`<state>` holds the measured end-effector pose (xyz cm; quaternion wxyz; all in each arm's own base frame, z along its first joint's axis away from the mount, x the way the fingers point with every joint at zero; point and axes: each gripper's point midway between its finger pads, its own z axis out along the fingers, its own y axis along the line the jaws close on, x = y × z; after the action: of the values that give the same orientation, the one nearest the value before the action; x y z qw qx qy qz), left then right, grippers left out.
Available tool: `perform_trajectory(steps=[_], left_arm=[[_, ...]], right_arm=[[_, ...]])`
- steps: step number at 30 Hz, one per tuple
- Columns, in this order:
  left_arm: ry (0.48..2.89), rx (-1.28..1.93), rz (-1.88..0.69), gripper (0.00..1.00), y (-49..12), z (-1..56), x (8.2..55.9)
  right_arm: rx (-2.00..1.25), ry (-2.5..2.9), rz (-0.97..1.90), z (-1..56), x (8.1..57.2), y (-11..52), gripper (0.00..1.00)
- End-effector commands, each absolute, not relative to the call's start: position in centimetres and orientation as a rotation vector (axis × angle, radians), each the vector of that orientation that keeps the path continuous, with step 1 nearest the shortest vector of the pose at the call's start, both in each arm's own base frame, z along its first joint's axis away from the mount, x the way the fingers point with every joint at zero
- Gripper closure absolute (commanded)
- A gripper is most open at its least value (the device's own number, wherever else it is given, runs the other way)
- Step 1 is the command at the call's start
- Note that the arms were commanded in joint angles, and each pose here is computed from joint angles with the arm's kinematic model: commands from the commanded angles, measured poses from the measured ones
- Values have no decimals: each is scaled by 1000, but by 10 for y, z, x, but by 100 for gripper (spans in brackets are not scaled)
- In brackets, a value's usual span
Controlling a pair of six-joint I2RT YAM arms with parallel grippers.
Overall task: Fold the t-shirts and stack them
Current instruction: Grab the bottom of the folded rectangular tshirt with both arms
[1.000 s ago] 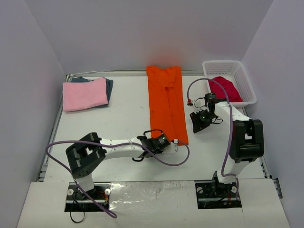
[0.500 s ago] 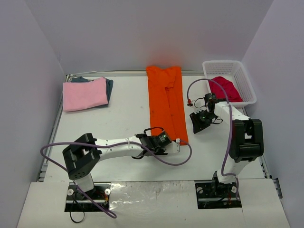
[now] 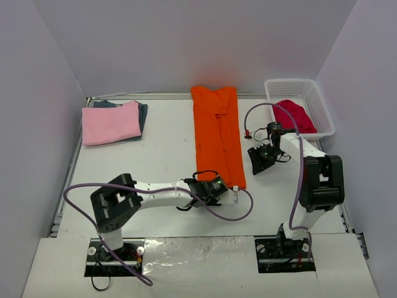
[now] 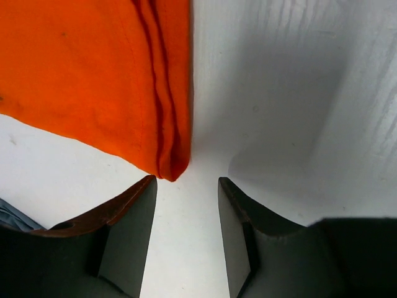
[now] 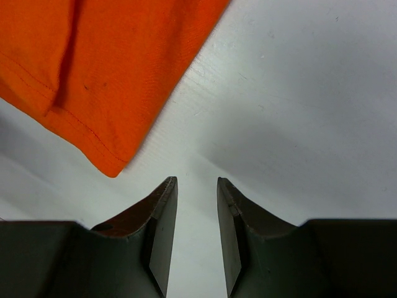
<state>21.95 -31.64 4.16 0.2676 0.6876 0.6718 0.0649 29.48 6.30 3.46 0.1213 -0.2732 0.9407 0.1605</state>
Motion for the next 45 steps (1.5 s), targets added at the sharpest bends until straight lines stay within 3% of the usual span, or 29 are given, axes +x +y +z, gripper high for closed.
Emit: perform_trajectory(steps=[1,25,27,29,31,32,38,45], left_arm=[[1754,1800,200,57,-326,56,230],[1752,1805,303,59,-315,20,242],[1754,1812,303,61,-315,19,242],[1759,1816,297,70,-314,17,242],[1769,1824,292,84,-312,16,242],[1774,1831,269,97,-313,15,241],[1827,1869,190,98,-308,11,235],[1996,1881,-160,98,-303,33,226]], right_arm=[[-818,2778,471,32,286,62,71],[-846,2787,450,29,283,62,71],[-848,2787,448,29,282,62,71],[-848,2790,449,29,281,62,71],[-850,2785,445,30,281,62,71],[-850,2782,446,30,282,62,71],[-852,2771,446,33,282,63,71],[-851,2618,467,72,299,72,69]])
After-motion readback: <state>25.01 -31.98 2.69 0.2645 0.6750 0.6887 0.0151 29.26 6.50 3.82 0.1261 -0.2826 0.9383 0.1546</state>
